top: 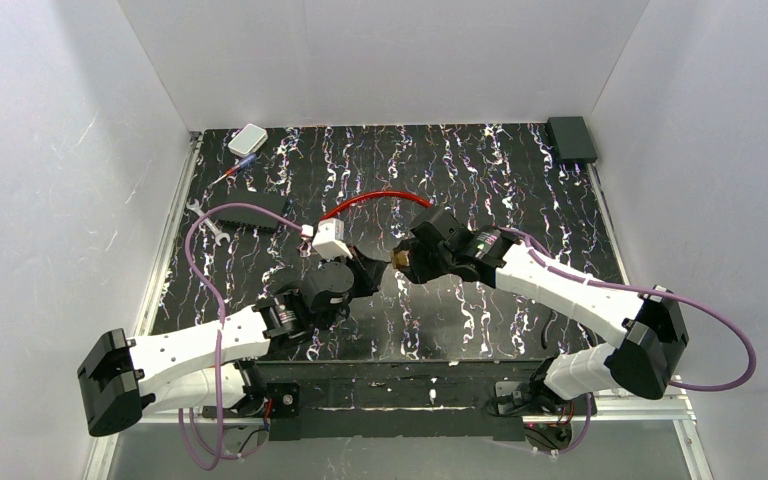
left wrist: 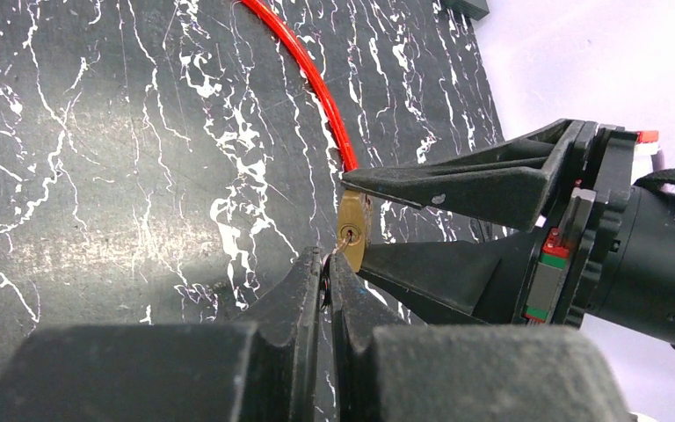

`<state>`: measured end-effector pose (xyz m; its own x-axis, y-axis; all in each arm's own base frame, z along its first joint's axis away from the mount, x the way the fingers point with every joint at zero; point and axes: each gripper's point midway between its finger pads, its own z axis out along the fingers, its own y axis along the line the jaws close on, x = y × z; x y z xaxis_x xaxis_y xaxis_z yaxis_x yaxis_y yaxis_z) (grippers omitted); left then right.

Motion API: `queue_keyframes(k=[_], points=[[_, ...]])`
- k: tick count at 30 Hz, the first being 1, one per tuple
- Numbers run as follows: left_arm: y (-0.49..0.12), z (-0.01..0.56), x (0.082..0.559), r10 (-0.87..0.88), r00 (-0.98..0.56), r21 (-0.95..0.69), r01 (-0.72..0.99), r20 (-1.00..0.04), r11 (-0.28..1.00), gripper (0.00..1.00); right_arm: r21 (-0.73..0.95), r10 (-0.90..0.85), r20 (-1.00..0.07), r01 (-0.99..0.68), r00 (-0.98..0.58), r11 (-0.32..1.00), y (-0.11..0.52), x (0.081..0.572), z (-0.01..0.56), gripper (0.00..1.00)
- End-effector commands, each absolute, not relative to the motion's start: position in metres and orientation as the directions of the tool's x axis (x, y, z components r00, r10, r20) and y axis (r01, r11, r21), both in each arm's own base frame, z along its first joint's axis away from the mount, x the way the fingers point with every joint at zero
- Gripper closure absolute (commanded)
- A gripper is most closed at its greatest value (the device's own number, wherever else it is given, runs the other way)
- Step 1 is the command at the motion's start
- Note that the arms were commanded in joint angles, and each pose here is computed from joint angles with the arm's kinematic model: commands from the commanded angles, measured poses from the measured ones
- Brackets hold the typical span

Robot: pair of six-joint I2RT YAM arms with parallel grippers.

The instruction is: Unlock with the key

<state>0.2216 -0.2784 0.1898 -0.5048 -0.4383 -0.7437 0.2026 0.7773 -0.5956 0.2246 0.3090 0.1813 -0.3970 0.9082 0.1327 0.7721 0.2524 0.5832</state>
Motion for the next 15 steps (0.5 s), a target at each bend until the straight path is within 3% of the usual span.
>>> queue_keyframes(k=[1,6,15], points=[[-0.285,0.222,0.222,-0.448,-0.440,-0.592,0.276,-0.779,0.757,1.00,0.588,0.916,0.316,0.809,-0.246,0.014,0.325,0.240,0.219,0.99],[-0.280,0.233,0.228,-0.423,-0.358,-0.533,0.313,-0.833,0.786,1.00,0.580,0.901,0.345,0.814,-0.262,0.015,0.331,0.237,0.217,0.99],[-0.261,0.237,0.227,-0.444,-0.319,-0.533,0.293,-0.837,0.794,1.00,0.597,0.920,0.321,0.802,-0.223,-0.013,0.317,0.240,0.218,0.99]])
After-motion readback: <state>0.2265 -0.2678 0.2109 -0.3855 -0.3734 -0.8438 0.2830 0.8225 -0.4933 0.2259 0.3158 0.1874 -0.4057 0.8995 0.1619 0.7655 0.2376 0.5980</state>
